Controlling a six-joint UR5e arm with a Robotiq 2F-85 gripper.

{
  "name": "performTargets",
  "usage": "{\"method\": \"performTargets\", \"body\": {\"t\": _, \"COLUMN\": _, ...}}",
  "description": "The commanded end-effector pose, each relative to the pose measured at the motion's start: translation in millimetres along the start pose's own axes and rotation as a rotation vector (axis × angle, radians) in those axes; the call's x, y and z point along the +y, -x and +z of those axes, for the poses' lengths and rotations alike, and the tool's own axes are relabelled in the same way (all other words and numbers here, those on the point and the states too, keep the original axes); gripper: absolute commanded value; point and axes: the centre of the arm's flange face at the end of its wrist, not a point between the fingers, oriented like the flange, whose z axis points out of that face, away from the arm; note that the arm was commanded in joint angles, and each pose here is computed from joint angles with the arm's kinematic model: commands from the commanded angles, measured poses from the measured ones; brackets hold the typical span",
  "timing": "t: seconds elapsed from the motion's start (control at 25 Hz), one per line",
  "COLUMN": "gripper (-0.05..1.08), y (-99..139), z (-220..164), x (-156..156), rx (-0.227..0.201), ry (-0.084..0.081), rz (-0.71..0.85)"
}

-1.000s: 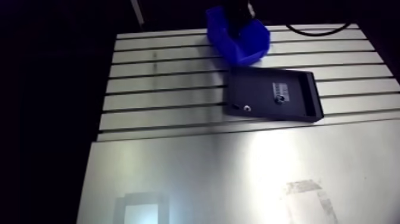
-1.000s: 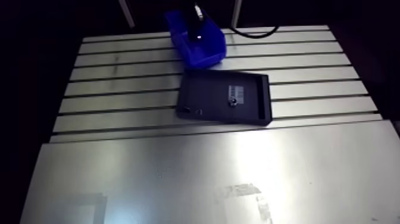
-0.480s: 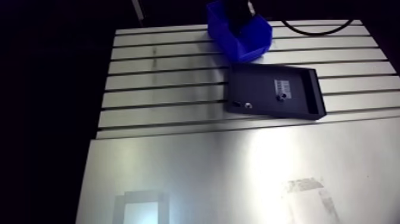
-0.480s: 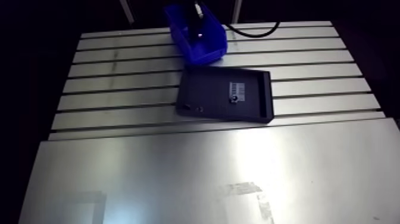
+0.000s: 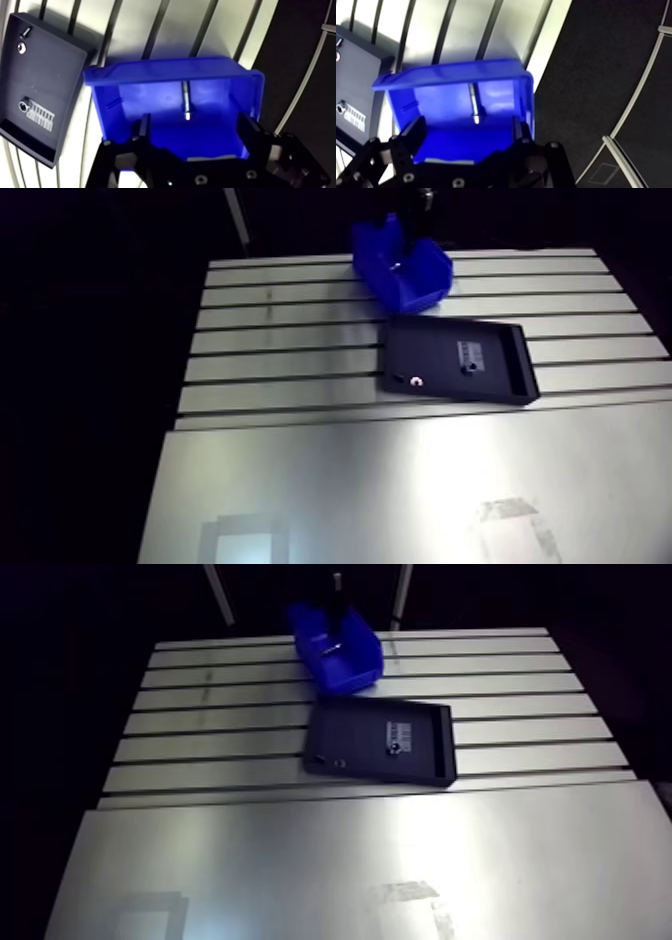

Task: Pick up the M10 bolt from the tray and put it into the blue bin.

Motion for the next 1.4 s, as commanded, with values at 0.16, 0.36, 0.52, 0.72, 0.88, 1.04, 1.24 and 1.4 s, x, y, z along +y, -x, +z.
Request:
{"method": "performTargets", "body": {"t": 0.16, "gripper": 0.01, "y": -5, "z": -92, "x": -24, "rx": -0.028, "ry": 0.053, "rz": 0.031}}
{"method": "performTargets", "body": {"t": 0.36, "gripper": 0.01, "y": -13, "z": -134, "x": -49, "rx": -0.045, "ry": 0.027, "rz": 0.205}}
{"method": "performTargets", "body": {"t": 0.52, "gripper": 0.01, "y": -14, "z": -158, "x": -63, "rx": -0.097, "ry": 0.027, "rz": 0.458}}
{"method": "performTargets", "body": {"t": 0.72, "gripper": 0.01, "y": -18, "z": -192, "x": -83, "rx": -0.127, "ry": 0.041, "rz": 0.724}}
{"method": "performTargets", "body": {"t": 0.88, "gripper": 0.01, "y": -26, "z": -220, "x": -100, "rx": -0.105, "ry": 0.031, "rz": 0.958}}
{"method": "performTargets", "body": {"t": 1.04, "gripper": 0.01, "y": -30, "z": -241, "x": -114, "rx": -0.073, "ry": 0.045, "rz": 1.185}}
{"method": "performTargets", "body": {"t": 1.24, "gripper": 0.01, "y": -33, "z": -240, "x": -130, "rx": -0.034, "ry": -0.015, "rz": 1.486}}
{"method": "performTargets", "body": {"t": 1.4, "gripper": 0.01, "y": -35, "z": -247, "x": -138, "rx": -0.023, "ry": -0.003, "rz": 1.668}}
